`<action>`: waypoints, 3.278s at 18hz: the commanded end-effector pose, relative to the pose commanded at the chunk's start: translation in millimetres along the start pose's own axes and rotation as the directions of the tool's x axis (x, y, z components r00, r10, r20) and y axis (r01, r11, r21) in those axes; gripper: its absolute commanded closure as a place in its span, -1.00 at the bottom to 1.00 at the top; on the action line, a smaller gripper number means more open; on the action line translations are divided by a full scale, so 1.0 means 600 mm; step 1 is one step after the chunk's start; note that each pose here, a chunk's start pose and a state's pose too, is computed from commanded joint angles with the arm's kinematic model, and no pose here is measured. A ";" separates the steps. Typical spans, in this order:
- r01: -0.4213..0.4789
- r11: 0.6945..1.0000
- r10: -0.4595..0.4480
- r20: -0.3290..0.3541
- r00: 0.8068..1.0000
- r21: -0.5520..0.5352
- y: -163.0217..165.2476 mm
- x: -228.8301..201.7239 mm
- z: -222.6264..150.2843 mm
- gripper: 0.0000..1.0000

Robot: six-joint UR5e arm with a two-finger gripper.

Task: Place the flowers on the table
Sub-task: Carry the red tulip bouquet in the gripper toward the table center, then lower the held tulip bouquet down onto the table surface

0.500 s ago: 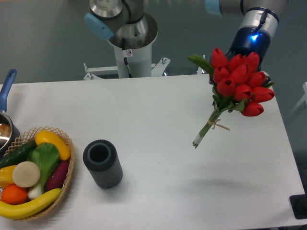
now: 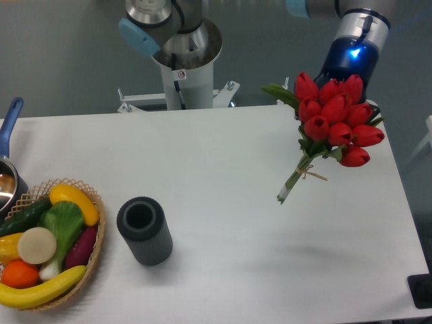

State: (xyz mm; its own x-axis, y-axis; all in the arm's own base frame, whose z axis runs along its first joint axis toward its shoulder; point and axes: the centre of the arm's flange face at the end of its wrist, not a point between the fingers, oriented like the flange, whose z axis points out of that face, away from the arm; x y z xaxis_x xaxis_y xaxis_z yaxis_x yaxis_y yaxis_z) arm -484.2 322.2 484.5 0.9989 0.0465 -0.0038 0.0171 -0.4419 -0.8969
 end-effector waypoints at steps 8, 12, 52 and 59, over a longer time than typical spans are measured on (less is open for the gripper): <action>-0.050 0.956 0.083 0.104 0.991 -0.287 -0.007 0.051 0.030 0.17; -0.058 0.901 0.133 0.148 0.980 -0.430 0.003 0.068 0.045 0.17; -0.261 0.354 0.215 -0.194 0.957 -0.898 0.308 0.107 0.400 0.13; -0.267 0.363 0.226 -0.194 0.955 -0.893 0.294 0.121 0.389 -1.00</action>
State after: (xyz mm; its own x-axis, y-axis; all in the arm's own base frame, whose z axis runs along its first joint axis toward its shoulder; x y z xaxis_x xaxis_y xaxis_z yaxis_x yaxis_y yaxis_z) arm -418.7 456.8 222.6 0.9659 -0.2289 -0.1207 -0.2217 -0.9726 0.0702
